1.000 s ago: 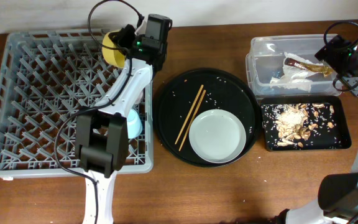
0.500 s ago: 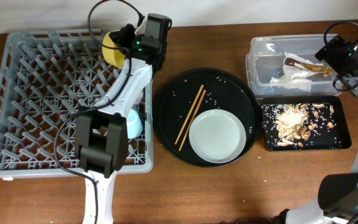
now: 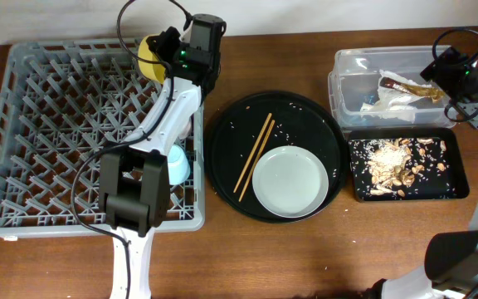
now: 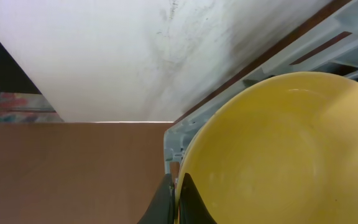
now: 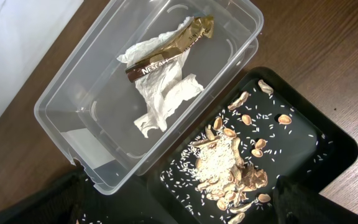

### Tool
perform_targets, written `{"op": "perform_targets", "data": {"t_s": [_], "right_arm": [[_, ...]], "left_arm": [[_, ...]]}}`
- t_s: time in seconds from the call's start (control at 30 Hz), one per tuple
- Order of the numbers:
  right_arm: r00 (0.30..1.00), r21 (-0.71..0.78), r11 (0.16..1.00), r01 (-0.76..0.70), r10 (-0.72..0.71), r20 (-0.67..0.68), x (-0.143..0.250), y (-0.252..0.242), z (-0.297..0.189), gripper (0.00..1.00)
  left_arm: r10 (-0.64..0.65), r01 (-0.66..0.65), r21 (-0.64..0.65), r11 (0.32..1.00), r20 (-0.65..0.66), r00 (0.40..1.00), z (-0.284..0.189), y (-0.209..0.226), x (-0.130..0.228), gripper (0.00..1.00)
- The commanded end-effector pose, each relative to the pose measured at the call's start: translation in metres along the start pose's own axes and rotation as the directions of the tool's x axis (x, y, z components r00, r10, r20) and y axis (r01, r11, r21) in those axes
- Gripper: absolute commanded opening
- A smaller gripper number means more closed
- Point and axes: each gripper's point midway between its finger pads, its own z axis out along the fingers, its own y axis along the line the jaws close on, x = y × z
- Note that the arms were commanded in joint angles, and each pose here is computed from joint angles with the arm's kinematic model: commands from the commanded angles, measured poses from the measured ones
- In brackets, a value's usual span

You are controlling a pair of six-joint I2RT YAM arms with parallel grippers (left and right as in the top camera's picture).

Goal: Sort waste into correct bins and load items into the dishwasher rack
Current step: 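Lower the yellow bowl upright into the rack and release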

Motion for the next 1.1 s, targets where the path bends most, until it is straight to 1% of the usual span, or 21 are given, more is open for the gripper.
{"op": "perform_targets", "data": {"t_s": [0.0,0.07,0.13,0.23,0.27,0.3,0.33,0.37,0.47,0.57,0.67,0.8,0.87,1.07], "right_arm": [[1.000,-0.001,1.000,-0.006,0.006,0.000,-0.001,0.000,0.000,0.98],[1.000,-0.001,1.000,-0.006,0.006,0.000,-0.001,0.000,0.000,0.99],[1.000,-0.001,1.000,-0.006,0.006,0.000,-0.001,0.000,0.000,0.98],[1.000,-0.001,1.000,-0.006,0.006,0.000,-0.001,0.000,0.000,0.98],[1.000,-0.001,1.000,-0.006,0.006,0.000,-0.001,0.000,0.000,0.98],[1.000,-0.001,1.000,-0.006,0.006,0.000,-0.001,0.000,0.000,0.98],[1.000,-0.001,1.000,-0.006,0.006,0.000,-0.001,0.000,0.000,0.98],[1.000,-0.001,1.000,-0.006,0.006,0.000,-0.001,0.000,0.000,0.98],[1.000,-0.001,1.000,-0.006,0.006,0.000,-0.001,0.000,0.000,0.98],[1.000,-0.001,1.000,-0.006,0.006,0.000,-0.001,0.000,0.000,0.98],[1.000,-0.001,1.000,-0.006,0.006,0.000,-0.001,0.000,0.000,0.98],[1.000,-0.001,1.000,-0.006,0.006,0.000,-0.001,0.000,0.000,0.98],[1.000,-0.001,1.000,-0.006,0.006,0.000,-0.001,0.000,0.000,0.99],[1.000,-0.001,1.000,-0.006,0.006,0.000,-0.001,0.000,0.000,0.98]], "left_arm": [[0.062,-0.064,-0.044,0.997,-0.038,0.997,0.006,0.008,0.006,0.00],[0.073,-0.084,-0.136,0.987,-0.078,0.994,0.003,0.033,0.005,0.00],[0.105,-0.124,-0.194,0.973,-0.107,0.989,-0.001,0.053,0.002,0.00],[0.124,-0.161,-0.217,0.963,-0.176,0.977,-0.004,0.061,0.011,0.00],[0.141,-0.181,-0.210,0.961,-0.193,0.971,-0.004,0.059,0.014,0.00],[0.120,-0.162,-0.212,0.964,-0.195,0.973,-0.004,0.058,0.016,0.00],[0.064,-0.111,-0.230,0.967,-0.202,0.977,-0.007,0.059,0.018,0.00],[0.046,-0.096,-0.238,0.967,-0.208,0.977,-0.010,0.058,0.019,0.00],[0.038,-0.078,-0.229,0.970,-0.176,0.984,-0.023,0.046,0.010,0.00],[0.066,-0.090,-0.200,0.976,-0.125,0.990,-0.033,0.021,0.002,0.00],[0.081,-0.102,-0.180,0.978,-0.119,0.990,-0.031,-0.003,0.008,0.00],[0.076,-0.103,-0.178,0.979,-0.156,0.985,-0.011,0.000,0.023,0.00],[0.042,-0.062,-0.174,0.983,-0.117,0.992,-0.009,0.001,0.017,0.00],[0.033,-0.040,-0.138,0.990,-0.049,0.998,-0.007,-0.007,0.006,0.00]]}}
